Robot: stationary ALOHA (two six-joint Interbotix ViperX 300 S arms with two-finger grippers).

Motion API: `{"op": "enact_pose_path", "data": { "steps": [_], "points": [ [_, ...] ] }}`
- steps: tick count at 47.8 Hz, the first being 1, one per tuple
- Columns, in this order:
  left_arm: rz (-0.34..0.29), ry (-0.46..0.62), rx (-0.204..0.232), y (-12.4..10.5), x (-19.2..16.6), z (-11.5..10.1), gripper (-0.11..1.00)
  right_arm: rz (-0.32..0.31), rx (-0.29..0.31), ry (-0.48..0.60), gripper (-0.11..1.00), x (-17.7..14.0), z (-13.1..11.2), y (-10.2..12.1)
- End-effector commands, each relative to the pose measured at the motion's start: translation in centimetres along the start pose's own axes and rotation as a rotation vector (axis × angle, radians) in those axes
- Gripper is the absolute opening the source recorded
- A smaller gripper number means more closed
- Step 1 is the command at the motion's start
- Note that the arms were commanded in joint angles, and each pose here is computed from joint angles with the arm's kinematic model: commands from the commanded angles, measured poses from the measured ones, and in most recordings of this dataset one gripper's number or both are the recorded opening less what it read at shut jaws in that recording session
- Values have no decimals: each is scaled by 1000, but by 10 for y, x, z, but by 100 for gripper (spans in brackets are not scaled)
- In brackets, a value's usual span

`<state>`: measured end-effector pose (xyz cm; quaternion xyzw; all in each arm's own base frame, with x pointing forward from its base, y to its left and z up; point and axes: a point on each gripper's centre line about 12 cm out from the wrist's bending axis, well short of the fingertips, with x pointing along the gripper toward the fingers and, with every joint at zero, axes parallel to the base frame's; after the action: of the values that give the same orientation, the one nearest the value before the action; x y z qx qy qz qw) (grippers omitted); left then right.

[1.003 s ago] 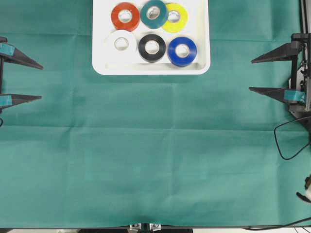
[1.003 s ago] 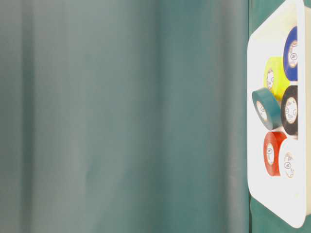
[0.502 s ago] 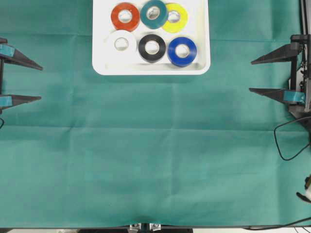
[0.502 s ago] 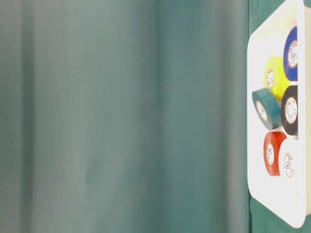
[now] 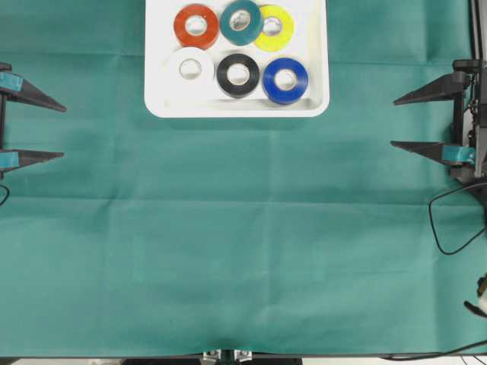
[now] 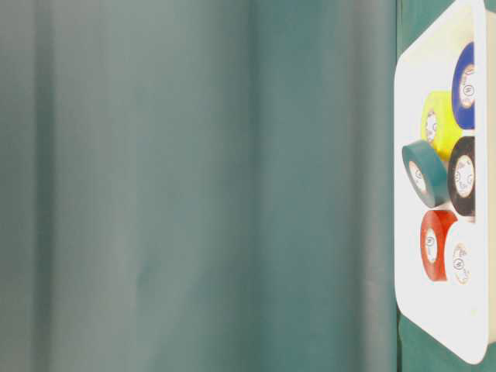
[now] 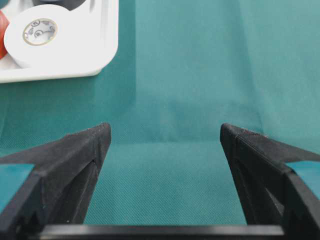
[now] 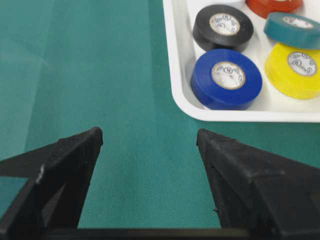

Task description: Put the tape alternately from left to right into the white case.

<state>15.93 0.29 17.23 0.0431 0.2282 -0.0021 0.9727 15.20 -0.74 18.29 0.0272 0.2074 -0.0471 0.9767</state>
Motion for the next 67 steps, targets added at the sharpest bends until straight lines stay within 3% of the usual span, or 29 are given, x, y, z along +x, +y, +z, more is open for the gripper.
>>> {"op": "enact_pose_path", "data": {
  "steps": [1,11,29,55,67],
  "points": [
    [4,-15,-4,1,0,4,75,5,3,-10,84,0,4,1],
    [5,-38,-2,1,-3,4,74,5,4,-11,84,0,4,1],
    [20,-208,-2,1,-27,7,74,12,3,-21,84,0,5,2],
    [10,-90,0,1,-10,4,74,12,1,-5,84,1,1,1],
    [12,-94,-1,1,-11,4,75,12,1,-4,84,1,0,1]
  ]
}}
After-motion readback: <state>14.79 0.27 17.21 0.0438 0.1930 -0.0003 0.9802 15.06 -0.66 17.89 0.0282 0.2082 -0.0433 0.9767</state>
